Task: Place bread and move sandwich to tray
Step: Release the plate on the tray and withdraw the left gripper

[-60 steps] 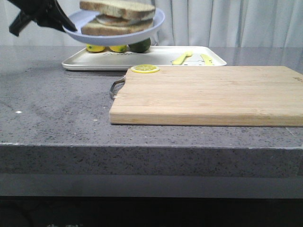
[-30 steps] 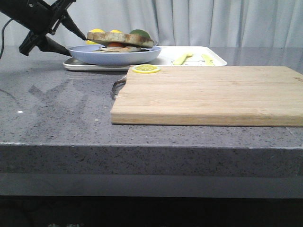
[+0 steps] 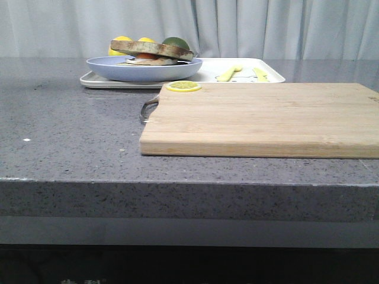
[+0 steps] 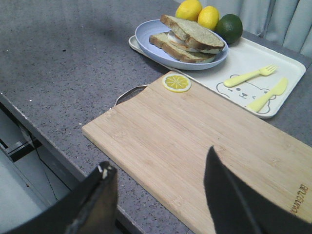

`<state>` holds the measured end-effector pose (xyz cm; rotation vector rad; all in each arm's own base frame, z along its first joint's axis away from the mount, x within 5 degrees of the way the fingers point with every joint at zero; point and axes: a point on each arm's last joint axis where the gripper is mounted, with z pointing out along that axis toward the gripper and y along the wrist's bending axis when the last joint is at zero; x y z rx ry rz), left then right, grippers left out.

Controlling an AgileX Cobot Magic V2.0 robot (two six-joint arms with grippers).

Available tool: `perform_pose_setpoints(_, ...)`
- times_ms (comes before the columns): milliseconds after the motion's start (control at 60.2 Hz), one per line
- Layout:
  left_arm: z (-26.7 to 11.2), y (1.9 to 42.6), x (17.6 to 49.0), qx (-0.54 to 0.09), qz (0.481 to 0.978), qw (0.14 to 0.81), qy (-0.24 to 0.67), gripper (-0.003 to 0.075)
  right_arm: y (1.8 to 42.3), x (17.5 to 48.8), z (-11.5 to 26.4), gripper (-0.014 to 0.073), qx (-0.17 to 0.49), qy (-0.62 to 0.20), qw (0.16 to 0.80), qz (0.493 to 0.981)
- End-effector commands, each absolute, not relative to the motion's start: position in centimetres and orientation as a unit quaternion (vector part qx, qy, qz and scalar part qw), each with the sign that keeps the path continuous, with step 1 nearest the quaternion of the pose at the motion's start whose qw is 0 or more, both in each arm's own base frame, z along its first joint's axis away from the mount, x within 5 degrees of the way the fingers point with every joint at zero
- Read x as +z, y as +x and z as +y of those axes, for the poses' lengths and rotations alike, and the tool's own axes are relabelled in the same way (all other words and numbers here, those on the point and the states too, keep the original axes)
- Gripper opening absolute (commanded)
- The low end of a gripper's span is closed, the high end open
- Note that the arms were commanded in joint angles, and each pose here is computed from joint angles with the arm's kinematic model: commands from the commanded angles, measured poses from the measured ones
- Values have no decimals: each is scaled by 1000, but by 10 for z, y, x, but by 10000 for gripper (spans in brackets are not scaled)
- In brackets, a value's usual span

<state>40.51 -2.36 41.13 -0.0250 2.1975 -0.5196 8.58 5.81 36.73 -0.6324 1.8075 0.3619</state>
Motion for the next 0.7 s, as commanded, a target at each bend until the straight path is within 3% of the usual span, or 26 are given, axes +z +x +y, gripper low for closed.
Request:
perform_pose_setpoints(0,-33,359,459,-186,846,499,19,430,87,382,58,423,158,-259,601,740)
perform_pose_setpoints(266,-56,267,461,-131,806,569,99,430,87,382,58,423,158,-259,601,740)
perform_pose_setpoints(482,-73,201,430,-114,798,561,190,430,87,382,58,423,158,-259,601,740)
perform_pose_setpoints(682,-66,153,393,-100,801,544,231,430,87,382,58,423,158,-259,601,739)
